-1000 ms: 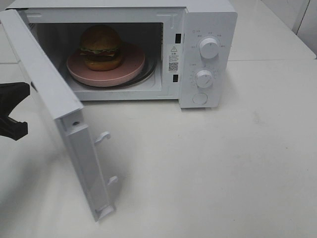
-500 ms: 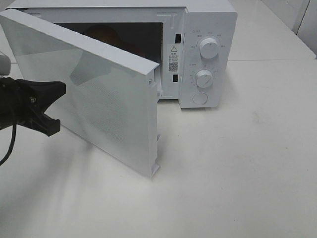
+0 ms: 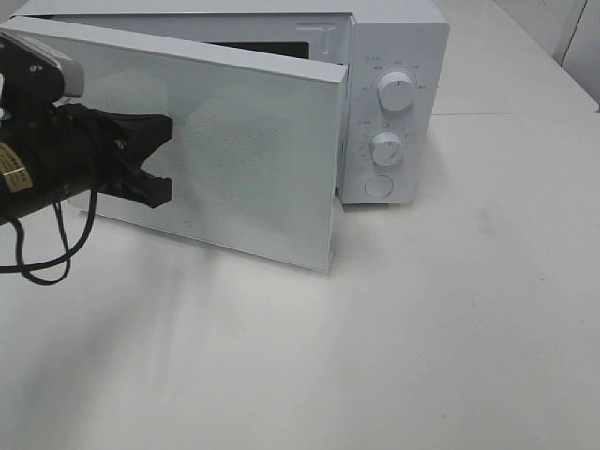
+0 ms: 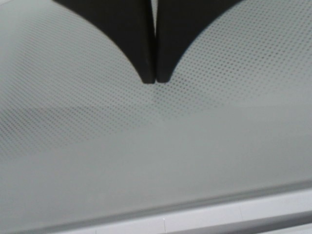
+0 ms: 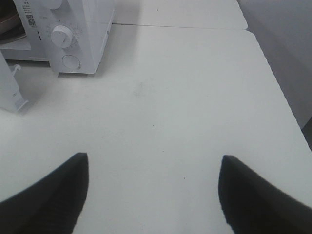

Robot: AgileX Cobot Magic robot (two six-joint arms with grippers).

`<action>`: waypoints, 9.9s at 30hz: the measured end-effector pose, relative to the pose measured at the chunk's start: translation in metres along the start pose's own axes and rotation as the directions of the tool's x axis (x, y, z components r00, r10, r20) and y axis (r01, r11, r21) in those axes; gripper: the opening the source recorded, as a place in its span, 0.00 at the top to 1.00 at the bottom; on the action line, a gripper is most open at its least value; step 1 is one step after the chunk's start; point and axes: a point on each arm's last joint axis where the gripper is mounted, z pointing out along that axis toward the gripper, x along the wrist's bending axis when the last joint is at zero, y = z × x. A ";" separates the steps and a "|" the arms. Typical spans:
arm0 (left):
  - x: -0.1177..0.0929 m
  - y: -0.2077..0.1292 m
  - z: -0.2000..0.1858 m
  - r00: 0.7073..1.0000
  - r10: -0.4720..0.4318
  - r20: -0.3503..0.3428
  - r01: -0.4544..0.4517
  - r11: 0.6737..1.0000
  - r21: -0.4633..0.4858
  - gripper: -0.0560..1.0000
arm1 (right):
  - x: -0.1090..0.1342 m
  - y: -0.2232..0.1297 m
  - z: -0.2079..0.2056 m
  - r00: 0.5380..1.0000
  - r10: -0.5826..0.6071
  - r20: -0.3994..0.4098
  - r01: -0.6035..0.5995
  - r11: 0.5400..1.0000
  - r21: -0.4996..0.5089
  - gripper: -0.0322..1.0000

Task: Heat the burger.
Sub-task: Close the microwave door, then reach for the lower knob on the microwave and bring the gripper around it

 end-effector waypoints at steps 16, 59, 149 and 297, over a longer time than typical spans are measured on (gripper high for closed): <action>-0.015 0.011 0.064 0.999 -0.046 -0.024 0.046 0.999 -0.018 0.95 | 0.000 0.000 0.000 1.000 0.000 0.000 0.000 1.000 0.000 0.26; -0.059 0.016 0.082 0.999 -0.010 0.032 0.004 0.981 0.194 0.65 | 0.000 0.000 0.000 1.000 0.000 0.000 0.000 1.000 0.000 0.26; -0.055 0.054 -0.293 0.868 -0.161 -0.470 0.357 0.859 0.366 0.01 | 0.000 0.000 0.000 1.000 0.000 0.000 0.000 1.000 0.000 0.26; -0.075 0.053 -0.318 0.838 -0.187 -0.513 0.312 0.935 0.168 0.01 | 0.128 -0.039 0.259 1.000 -0.009 -0.003 0.008 0.971 -0.239 0.24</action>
